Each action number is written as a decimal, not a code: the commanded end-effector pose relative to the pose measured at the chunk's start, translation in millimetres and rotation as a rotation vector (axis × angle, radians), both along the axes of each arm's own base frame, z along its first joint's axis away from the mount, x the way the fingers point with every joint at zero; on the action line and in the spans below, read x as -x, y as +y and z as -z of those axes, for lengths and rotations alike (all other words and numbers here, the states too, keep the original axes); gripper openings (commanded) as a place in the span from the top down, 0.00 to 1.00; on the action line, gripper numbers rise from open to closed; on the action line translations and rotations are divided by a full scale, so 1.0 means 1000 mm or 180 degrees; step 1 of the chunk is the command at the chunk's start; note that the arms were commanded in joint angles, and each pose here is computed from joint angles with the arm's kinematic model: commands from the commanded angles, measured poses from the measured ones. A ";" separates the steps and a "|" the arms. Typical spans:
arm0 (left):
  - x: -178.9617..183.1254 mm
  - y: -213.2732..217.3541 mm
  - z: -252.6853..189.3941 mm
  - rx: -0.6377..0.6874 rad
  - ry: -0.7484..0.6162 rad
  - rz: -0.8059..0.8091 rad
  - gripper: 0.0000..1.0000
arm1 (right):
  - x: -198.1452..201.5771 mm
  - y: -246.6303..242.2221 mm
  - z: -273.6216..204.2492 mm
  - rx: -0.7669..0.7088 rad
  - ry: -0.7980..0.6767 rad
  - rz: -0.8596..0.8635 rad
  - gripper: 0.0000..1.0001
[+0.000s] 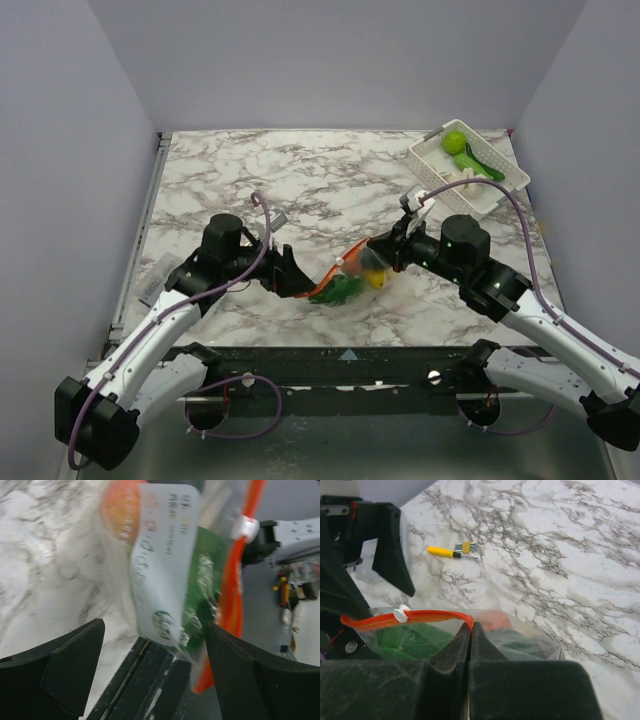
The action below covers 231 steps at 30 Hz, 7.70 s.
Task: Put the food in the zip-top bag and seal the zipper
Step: Adjust the zipper food storage bag at the center of the board, then zip the zipper food storage bag at the center of the board.
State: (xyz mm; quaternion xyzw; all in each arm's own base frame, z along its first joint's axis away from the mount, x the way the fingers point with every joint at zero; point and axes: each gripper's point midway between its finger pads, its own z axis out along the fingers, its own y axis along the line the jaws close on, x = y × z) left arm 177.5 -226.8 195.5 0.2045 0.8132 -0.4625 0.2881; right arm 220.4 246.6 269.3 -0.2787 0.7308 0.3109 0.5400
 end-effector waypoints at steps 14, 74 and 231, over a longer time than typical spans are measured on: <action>0.042 -0.075 -0.098 0.0809 -0.0759 0.0759 0.70 | -0.001 0.075 -0.024 -0.0341 -0.0249 -0.1036 1.00; -0.099 0.015 -0.061 -0.1157 0.1611 -0.4081 1.00 | 0.014 0.065 -0.018 0.0180 -0.0034 0.0150 0.28; -0.098 0.094 -0.043 0.0175 0.2361 -0.3962 1.00 | 0.073 0.056 0.031 0.1516 -0.0166 -0.0351 1.00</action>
